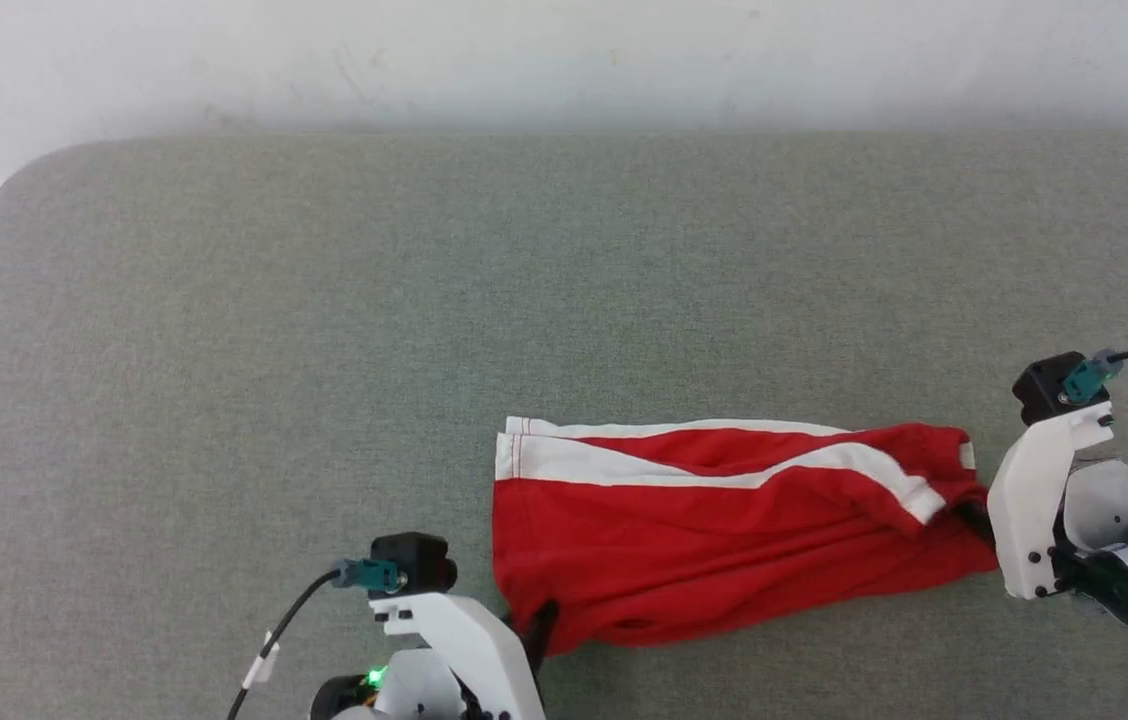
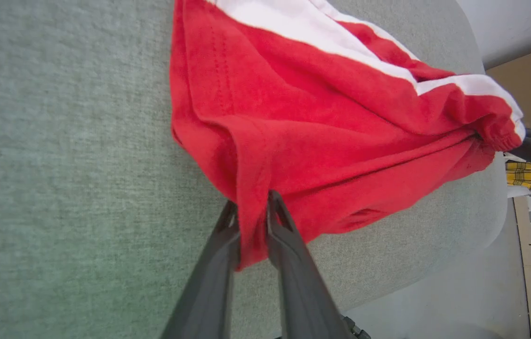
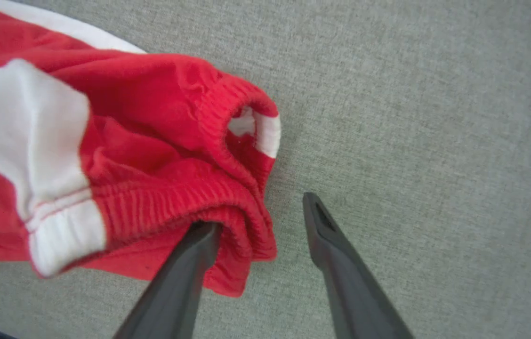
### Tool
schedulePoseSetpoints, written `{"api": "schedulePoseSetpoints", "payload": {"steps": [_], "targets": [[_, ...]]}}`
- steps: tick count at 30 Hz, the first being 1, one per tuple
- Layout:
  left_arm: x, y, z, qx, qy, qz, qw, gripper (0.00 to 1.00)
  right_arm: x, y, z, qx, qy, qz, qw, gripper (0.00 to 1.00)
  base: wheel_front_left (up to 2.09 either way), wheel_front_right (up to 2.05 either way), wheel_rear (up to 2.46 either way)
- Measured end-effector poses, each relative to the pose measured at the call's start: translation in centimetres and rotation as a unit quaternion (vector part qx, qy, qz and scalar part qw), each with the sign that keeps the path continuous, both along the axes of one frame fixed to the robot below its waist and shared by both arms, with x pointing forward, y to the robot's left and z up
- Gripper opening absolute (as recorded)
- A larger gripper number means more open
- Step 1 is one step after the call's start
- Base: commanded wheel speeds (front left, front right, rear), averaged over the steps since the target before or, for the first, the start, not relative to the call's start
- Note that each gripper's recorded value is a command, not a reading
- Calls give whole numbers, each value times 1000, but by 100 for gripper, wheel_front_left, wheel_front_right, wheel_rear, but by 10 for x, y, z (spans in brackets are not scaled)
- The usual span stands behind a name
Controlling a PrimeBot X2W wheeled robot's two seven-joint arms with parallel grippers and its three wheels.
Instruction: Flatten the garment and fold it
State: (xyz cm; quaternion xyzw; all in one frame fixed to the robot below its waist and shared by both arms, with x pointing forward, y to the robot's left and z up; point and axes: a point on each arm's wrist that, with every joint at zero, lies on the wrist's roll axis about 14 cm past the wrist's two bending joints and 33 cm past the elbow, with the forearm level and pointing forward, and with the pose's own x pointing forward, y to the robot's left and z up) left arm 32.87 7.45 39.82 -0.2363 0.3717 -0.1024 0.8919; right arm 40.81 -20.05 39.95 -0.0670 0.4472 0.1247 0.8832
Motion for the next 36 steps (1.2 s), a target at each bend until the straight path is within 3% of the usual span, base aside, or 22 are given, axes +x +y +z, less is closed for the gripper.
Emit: {"api": "schedulePoseSetpoints", "payload": {"steps": [7,11,13,17,21,36], "targets": [[14,23,25,19,-44,20,999,100,1,3,20,35,-46,-15,998,100,0,0,0],[40,56,66,36,-135,77,987,100,-10,2,29,59,-65,-29,996,100,0,0,0],[54,74,92,72,-206,97,971,100,-15,1,33,67,-79,-35,994,100,0,0,0],[70,101,141,120,-351,138,918,100,-20,3,44,73,-110,-46,990,100,0,0,0],[70,111,152,146,-418,161,882,100,-19,18,52,74,-135,-39,987,100,0,0,0],[79,122,126,171,-405,183,879,100,3,11,9,-2,-85,-40,996,100,0,0,0]]}}
